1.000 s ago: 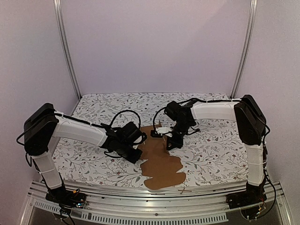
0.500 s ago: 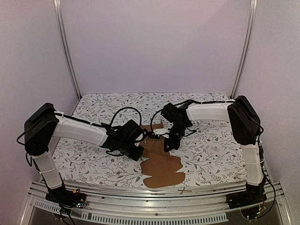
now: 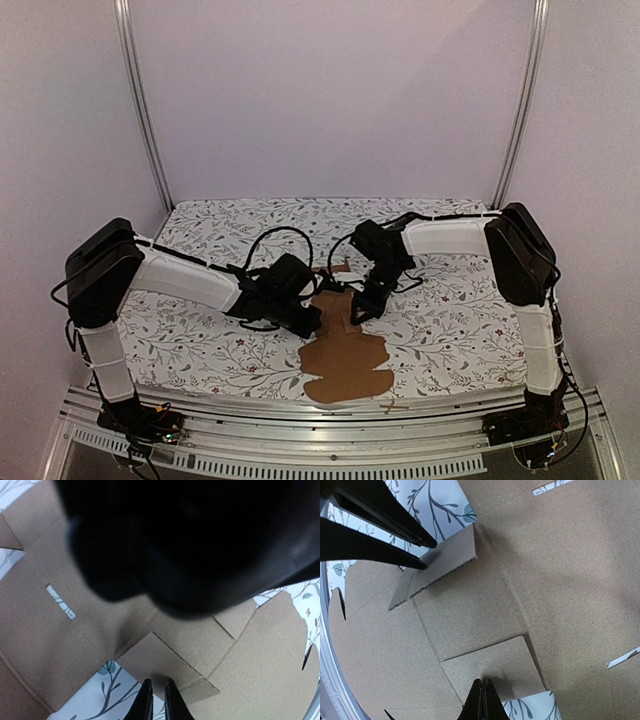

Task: Fold the paper box

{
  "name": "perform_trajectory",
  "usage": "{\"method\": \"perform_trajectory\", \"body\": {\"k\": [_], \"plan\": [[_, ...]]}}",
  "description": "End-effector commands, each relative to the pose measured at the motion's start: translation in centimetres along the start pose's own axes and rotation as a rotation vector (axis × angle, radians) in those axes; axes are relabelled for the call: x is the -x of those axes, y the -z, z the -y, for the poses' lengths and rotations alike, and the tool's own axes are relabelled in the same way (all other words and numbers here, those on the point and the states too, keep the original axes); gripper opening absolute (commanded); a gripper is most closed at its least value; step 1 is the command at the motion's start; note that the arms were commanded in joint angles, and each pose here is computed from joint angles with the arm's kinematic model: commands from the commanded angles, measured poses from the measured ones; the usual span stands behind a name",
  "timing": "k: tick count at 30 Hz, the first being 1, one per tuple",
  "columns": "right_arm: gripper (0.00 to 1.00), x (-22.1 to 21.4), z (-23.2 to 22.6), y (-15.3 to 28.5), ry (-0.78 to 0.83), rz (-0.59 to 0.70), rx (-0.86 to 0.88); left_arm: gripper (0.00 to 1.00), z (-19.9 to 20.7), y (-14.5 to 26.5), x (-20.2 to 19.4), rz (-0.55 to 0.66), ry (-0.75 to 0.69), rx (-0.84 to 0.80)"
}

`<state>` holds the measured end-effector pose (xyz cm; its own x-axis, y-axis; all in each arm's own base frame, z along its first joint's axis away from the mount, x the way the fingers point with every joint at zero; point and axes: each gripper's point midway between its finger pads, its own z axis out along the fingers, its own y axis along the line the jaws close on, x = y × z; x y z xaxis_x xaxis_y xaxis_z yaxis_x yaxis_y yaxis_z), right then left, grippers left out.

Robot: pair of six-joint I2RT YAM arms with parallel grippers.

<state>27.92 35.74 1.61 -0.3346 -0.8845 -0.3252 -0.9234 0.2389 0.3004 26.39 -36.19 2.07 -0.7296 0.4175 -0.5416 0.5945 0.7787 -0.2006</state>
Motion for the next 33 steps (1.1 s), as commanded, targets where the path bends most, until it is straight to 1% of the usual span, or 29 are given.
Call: {"method": "perform_trajectory", "body": {"k": [1,9,11,16,20,23,25,27,28,29,31,32,33], "plan": [[0.0,-3.7,-0.2,-2.6,-0.106,-0.104,0.073,0.1,0.5,-1.8,-0.2,-0.025,0.008,-0.024],[0.0,-4.0,-0.1,-2.7,-0.199,-0.088,0.124,0.1,-0.7,-3.9,-2.5,-0.114,0.013,0.041],[0.0,-4.1,-0.1,-2.8,-0.248,-0.089,0.135,0.1,-1.1,-4.0,-2.6,-0.104,-0.003,0.085],[0.0,-4.7,-0.7,-3.4,-0.396,-0.108,0.17,0.09,-0.7,-4.3,-3.7,-0.097,-0.128,0.178],[0.0,-4.9,-0.4,-3.5,-0.51,-0.107,0.166,0.08,-0.8,-4.9,-5.3,-0.12,-0.25,0.287],[0.0,-5.2,-0.3,-3.5,-0.541,-0.11,0.161,0.07,-1.2,-5.1,-6.5,-0.139,-0.339,0.393],[0.0,-5.2,-0.7,-3.3,-0.538,-0.103,0.176,0.07,-1.4,-4.9,-6.7,-0.129,-0.351,0.431],[0.0,-5.1,-1.2,-2.8,-0.514,-0.097,0.191,0.08,-1.1,-3.9,-5.3,-0.083,-0.345,0.442],[0.0,-4.9,-1.4,-2.2,-0.503,-0.088,0.195,0.1,-0.8,-2.9,-3.9,-0.041,-0.346,0.45],[0.0,-4.3,-1.7,-1.1,-0.477,-0.059,0.204,0.12,-0.4,-1.7,-2.1,0.01,-0.345,0.465],[0.01,-3.0,-2.0,1.5,-0.439,0.005,0.216,0.17,0.6,2.1,2.6,0.145,-0.339,0.482],[0.01,-2.3,-2.1,3.1,-0.426,0.043,0.23,0.21,1.0,4.0,4.8,0.204,-0.34,0.505],[0.03,-1.0,-2.5,5.7,-0.403,0.104,0.244,0.26,1.2,6.1,6.9,0.262,-0.344,0.534]]}}
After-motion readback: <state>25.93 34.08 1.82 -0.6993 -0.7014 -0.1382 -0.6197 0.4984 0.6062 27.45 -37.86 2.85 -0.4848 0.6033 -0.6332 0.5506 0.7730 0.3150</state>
